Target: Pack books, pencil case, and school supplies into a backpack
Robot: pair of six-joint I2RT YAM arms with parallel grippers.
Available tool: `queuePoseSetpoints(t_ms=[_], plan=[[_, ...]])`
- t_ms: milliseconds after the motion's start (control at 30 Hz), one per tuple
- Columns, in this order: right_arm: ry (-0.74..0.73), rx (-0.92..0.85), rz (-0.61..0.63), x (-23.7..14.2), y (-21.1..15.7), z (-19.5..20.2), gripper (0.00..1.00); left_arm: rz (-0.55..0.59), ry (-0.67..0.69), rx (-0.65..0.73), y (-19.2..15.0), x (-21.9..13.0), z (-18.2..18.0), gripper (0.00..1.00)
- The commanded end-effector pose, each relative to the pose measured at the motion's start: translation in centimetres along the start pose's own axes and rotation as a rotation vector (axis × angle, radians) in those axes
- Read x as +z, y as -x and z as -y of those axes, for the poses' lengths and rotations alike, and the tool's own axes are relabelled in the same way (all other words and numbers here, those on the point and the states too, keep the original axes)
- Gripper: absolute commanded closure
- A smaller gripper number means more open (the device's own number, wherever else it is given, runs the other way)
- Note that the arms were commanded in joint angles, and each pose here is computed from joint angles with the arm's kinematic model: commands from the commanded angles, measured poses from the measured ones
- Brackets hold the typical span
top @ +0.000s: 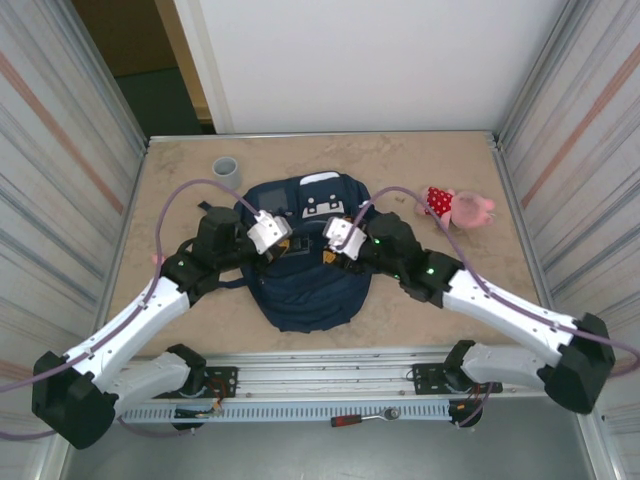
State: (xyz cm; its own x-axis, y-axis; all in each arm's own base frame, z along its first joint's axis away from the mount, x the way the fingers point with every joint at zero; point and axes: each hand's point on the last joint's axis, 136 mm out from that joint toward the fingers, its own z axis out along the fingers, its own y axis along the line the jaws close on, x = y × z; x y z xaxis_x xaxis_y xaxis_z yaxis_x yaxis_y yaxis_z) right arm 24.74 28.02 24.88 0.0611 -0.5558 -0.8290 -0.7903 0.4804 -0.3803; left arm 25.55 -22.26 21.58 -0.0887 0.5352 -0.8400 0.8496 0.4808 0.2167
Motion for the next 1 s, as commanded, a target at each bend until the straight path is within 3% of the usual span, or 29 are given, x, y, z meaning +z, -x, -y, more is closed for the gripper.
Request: queuePoseSetpoints(t_ms=[0,200,267,367,500,733,967], plan=[[-0.024,0.18,0.061,-1.6,0.4,1.4,0.37,0.05,-0.146,0.178,1.1,-0.9,2.9,0.92],[-0.028,0.335,0.117,-3.9,-0.7,2.4,0.37,-0.151,-0.287,0.309,-3.9,1.3,6.3,0.88],[-0.039,0.352,0.114,-4.3,-1.3,2.4,0.37,-0.211,-0.296,0.339,-5.6,2.6,6.8,0.82],[-0.046,0.369,0.12,-4.7,-1.8,2.3,0.37,-0.232,-0.299,0.349,-6.5,4.0,7.2,0.76],[-0.059,0.368,0.107,-5.1,-2.2,2.4,0.37,-0.175,-0.287,0.281,-4.8,4.1,7.1,0.61],[0.035,0.174,-0.019,-3.6,-2.4,-0.2,0.38,0.087,-0.107,-0.032,0.5,-0.3,2.4,0.32],[0.169,-0.178,-0.19,0.7,-2.5,-5.2,0.38,0.125,0.225,-0.429,-1.1,-5.8,-5.5,0.27]])
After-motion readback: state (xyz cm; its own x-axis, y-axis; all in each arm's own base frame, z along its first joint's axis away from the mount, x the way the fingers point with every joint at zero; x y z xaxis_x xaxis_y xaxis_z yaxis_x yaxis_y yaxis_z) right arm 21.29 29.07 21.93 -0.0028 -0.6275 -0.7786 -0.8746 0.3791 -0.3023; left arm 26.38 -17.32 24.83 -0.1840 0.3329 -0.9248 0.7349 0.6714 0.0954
